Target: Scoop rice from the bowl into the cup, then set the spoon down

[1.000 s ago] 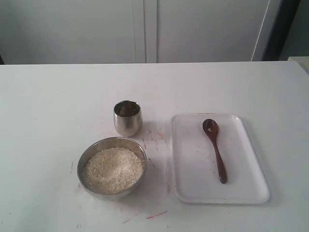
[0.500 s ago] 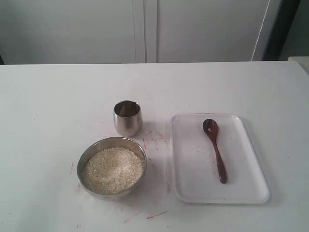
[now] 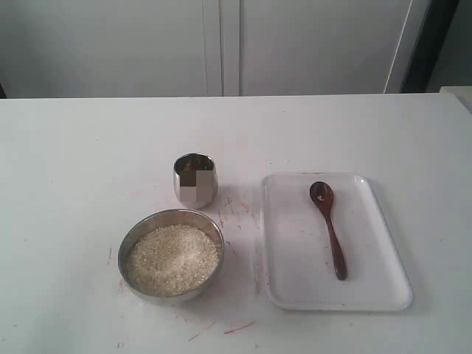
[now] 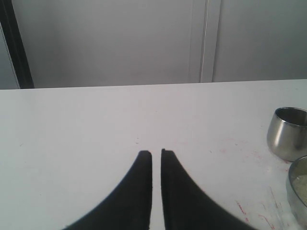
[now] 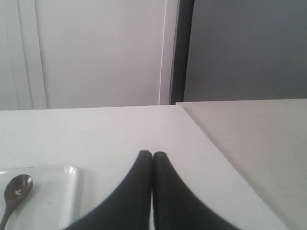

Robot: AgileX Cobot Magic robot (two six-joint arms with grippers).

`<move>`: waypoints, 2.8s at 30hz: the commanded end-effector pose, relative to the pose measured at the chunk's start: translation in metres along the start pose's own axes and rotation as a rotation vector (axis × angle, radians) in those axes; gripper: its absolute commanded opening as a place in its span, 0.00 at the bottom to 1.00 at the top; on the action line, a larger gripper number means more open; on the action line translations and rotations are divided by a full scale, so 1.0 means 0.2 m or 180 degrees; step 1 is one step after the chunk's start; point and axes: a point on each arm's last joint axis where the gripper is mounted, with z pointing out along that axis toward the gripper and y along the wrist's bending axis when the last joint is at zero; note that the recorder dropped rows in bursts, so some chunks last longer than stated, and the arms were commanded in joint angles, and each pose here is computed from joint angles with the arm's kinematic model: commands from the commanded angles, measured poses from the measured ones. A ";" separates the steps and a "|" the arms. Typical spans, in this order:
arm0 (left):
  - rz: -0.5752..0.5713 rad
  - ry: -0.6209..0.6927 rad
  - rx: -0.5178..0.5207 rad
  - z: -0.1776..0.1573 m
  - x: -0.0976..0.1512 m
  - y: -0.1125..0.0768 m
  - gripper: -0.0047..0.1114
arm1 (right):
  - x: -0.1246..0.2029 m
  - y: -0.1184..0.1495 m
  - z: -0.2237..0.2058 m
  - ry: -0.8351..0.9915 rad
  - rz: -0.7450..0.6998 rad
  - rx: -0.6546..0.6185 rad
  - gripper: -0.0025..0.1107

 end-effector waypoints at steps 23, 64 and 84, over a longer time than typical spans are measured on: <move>-0.0024 -0.0024 0.0005 0.00 -0.01 0.00 0.16 | 0.03 0.00 0.00 0.0131 0.0798 -0.0001 0.02; -0.0024 -0.0024 0.0005 0.00 -0.01 0.00 0.16 | 0.03 0.01 0.00 0.0130 -0.0092 -0.0037 0.02; -0.0024 -0.0024 0.0005 0.00 -0.01 0.00 0.16 | 0.03 0.01 0.00 0.0130 -0.0092 -0.0037 0.02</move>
